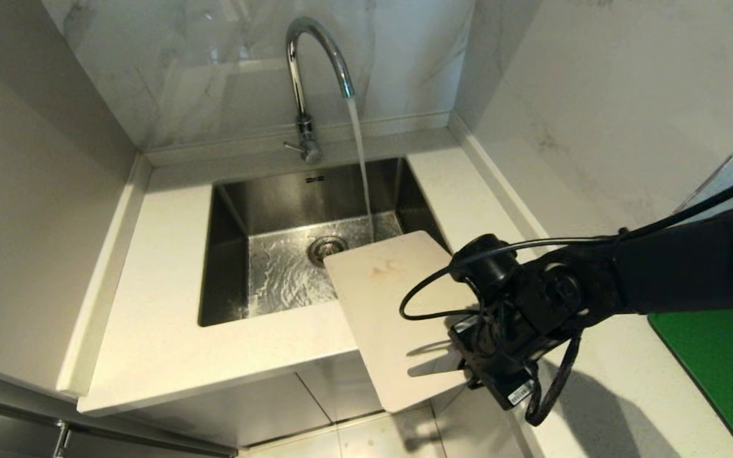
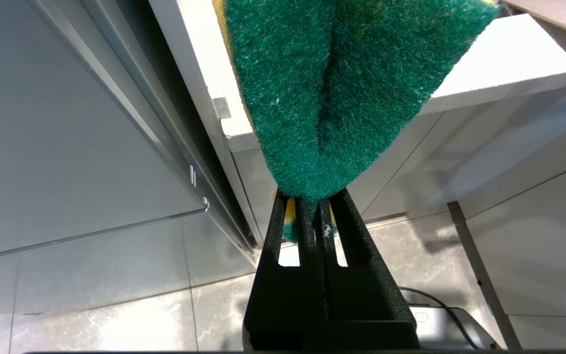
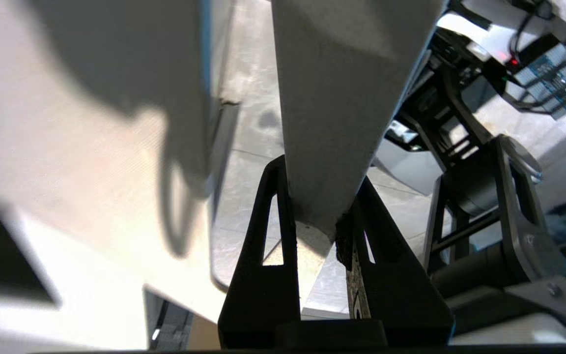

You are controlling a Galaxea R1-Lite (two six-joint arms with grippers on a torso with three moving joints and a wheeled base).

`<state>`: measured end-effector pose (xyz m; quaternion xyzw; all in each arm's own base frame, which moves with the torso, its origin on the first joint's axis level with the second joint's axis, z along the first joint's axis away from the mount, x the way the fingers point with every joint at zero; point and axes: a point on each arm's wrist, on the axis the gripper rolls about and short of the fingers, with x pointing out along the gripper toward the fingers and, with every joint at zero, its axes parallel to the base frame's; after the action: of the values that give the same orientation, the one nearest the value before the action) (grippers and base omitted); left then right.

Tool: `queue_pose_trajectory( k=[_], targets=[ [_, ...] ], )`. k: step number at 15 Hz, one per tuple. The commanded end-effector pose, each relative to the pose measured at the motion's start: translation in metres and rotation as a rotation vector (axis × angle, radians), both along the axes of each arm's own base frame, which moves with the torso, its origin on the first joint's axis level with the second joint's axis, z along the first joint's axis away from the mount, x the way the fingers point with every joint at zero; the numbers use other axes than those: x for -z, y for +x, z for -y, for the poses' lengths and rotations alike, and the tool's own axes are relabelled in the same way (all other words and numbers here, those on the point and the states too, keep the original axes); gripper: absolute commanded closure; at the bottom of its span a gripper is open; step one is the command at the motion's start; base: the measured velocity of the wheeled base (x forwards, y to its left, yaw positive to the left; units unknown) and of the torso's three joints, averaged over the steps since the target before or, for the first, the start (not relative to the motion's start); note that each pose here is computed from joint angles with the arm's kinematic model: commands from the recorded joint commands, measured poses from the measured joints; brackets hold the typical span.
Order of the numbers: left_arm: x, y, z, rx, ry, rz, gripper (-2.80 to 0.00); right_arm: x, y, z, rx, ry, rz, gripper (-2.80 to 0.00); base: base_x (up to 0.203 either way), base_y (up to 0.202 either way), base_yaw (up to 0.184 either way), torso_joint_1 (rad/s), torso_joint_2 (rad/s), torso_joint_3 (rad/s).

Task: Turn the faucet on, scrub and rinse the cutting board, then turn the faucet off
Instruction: Pick up the cutting board

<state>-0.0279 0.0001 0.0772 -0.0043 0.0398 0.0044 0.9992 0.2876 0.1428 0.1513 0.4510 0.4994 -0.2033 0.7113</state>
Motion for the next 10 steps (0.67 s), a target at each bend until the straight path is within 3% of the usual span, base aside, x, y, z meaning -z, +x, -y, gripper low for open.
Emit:
queue_pose_trajectory(
  k=[1,4,10],
  targets=[
    [0.000,0.000,0.000,-0.001,0.000,-0.002,0.00,-0.056,-0.027,0.014,0.004,0.049,0.124,0.00,0.000,0.000,0.000,0.000,0.00,0.000],
    [0.000,0.000,0.000,-0.001,0.000,-0.002,0.00,-0.103,-0.049,0.026,-0.018,0.038,0.242,0.00,0.000,0.000,0.000,0.000,0.00,0.000],
    [0.000,0.000,0.000,-0.001,0.000,-0.002,0.00,-0.152,-0.079,0.042,-0.077,0.051,0.451,0.00,0.000,0.000,0.000,0.000,0.00,0.000]
  ],
)
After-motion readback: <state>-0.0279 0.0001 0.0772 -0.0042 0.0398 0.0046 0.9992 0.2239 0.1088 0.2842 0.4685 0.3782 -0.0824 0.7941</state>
